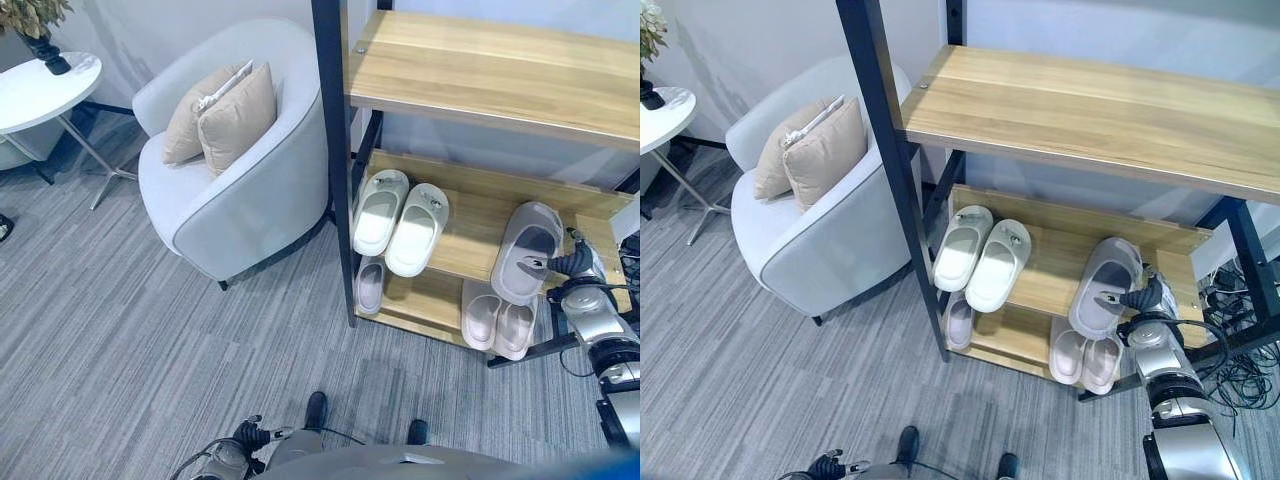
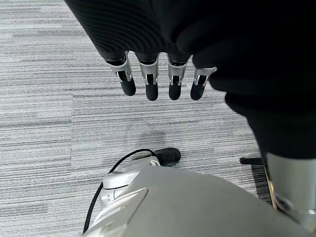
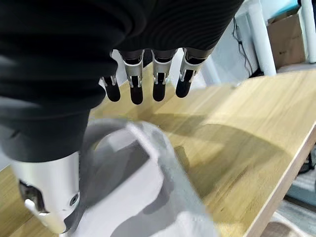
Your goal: Arrange the slippers neatly on the shoe rack.
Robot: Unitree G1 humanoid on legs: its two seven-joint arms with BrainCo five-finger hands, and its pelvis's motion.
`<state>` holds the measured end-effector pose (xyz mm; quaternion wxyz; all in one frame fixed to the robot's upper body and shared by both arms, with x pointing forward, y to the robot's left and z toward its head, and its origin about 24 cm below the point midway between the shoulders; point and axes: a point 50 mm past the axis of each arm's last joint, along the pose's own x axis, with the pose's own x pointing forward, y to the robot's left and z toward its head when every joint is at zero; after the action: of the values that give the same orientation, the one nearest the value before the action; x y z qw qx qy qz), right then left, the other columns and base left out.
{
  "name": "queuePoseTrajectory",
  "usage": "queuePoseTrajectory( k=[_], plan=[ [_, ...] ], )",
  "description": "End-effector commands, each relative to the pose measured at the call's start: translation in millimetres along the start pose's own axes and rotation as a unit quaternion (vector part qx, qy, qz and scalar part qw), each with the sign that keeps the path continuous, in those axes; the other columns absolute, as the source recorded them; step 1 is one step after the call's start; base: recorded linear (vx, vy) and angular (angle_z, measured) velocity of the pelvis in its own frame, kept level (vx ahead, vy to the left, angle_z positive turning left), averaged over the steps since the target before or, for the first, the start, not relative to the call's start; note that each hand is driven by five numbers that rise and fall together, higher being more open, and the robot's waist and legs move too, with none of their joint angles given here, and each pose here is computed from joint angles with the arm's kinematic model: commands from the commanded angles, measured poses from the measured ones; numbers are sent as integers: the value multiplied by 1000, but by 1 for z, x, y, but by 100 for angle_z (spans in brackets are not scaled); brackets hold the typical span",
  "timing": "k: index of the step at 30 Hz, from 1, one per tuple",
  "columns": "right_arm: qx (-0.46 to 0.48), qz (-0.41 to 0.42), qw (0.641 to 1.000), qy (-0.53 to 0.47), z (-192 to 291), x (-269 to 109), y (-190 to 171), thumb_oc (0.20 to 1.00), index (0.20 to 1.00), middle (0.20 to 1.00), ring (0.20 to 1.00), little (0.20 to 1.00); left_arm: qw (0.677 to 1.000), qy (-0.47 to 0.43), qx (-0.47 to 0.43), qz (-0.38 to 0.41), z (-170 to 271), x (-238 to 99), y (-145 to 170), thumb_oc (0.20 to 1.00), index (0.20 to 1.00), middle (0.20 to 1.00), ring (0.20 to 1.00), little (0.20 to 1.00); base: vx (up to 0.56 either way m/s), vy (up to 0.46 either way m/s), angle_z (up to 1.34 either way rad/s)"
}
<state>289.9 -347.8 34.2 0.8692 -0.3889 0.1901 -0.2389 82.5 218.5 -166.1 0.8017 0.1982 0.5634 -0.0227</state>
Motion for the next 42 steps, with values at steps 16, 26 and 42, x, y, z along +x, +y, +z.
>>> queuePoseTrajectory(
  k=[16, 26, 42],
  plan=[
    [-72, -31, 997, -24, 24, 20, -36, 1000, 1000, 1000, 1000, 1000, 999, 18, 29, 10, 0, 2, 16, 1000, 1000, 1000, 1000, 1000, 0, 1, 0],
    [-79, -34, 996, -4, 22, 24, -42, 1000, 1000, 1000, 1000, 1000, 999, 10, 30, 12, 3, 3, 19, 1000, 1000, 1000, 1000, 1000, 0, 0, 0],
    [-87, -42, 995, 10, 24, 29, -50, 1000, 1000, 1000, 1000, 1000, 999, 6, 30, 13, 4, 3, 21, 1000, 1000, 1000, 1000, 1000, 0, 0, 0]
  ],
)
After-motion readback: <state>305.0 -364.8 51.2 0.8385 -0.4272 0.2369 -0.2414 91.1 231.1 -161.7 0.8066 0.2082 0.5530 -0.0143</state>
